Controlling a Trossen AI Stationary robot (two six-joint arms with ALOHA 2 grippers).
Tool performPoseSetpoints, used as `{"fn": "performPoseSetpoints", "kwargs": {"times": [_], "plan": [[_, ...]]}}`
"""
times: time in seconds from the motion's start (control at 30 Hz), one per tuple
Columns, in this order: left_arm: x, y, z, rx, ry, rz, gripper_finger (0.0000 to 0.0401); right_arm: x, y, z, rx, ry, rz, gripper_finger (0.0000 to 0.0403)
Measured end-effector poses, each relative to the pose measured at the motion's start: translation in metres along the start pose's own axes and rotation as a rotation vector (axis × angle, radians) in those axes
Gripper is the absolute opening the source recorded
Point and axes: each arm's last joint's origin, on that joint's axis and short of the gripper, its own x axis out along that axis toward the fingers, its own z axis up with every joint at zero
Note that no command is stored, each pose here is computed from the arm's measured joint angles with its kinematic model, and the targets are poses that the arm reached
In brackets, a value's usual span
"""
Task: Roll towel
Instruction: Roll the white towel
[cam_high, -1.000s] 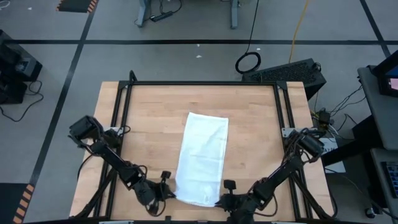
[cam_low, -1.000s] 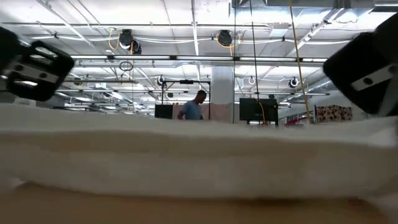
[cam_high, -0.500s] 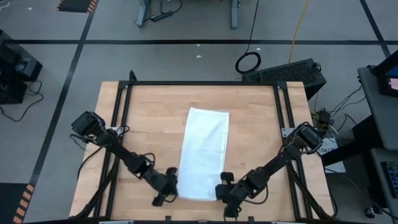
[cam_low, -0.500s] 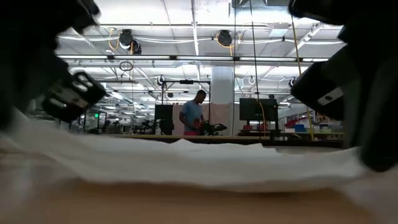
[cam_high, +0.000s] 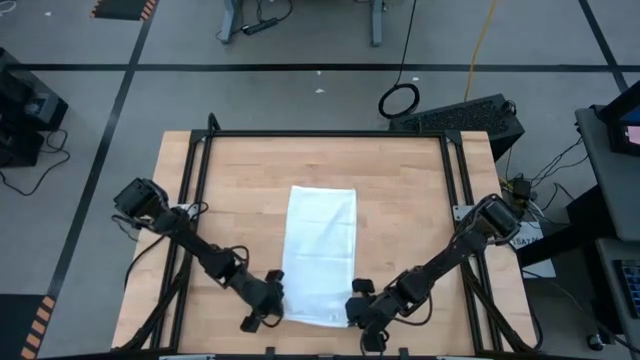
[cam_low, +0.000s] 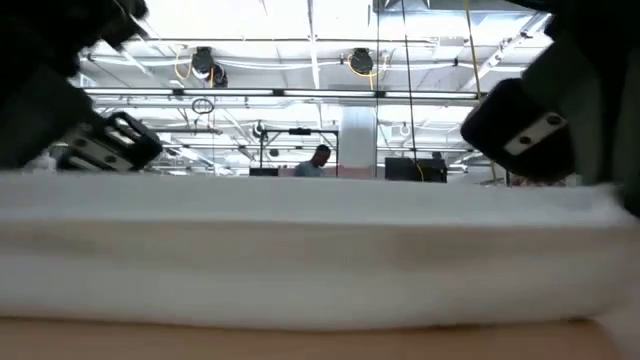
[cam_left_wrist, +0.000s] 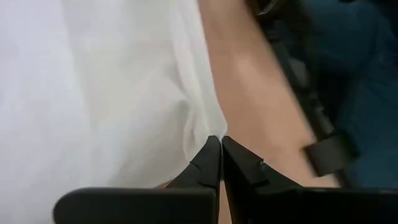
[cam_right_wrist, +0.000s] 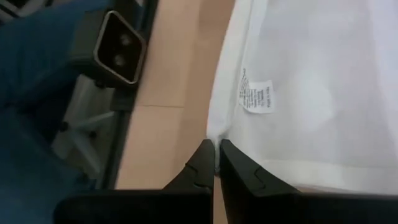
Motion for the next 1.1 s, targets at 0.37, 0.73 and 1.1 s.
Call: {"fn": "performPoseSetpoints", "kwargs": {"times": [0.37,0.73,1.1], "plan": [[-0.007,0.006,0.012,0.012,-0.023,-0.127,0.0012,-0.027,-0.01,0.013,-0.049,0.008,-0.062,0.0003],[-0.039,-0.01,0.024,0.145,-0.082,-0.127,0.0012,-0.049,0.003,0.022,-0.063,-0.066,0.023,0.0003],[-0.038,0.02,0.005,0.076,0.007,0.033,0.0012,-0.041,-0.026,0.022,-0.044,-0.016,-0.092,0.0004]]}}
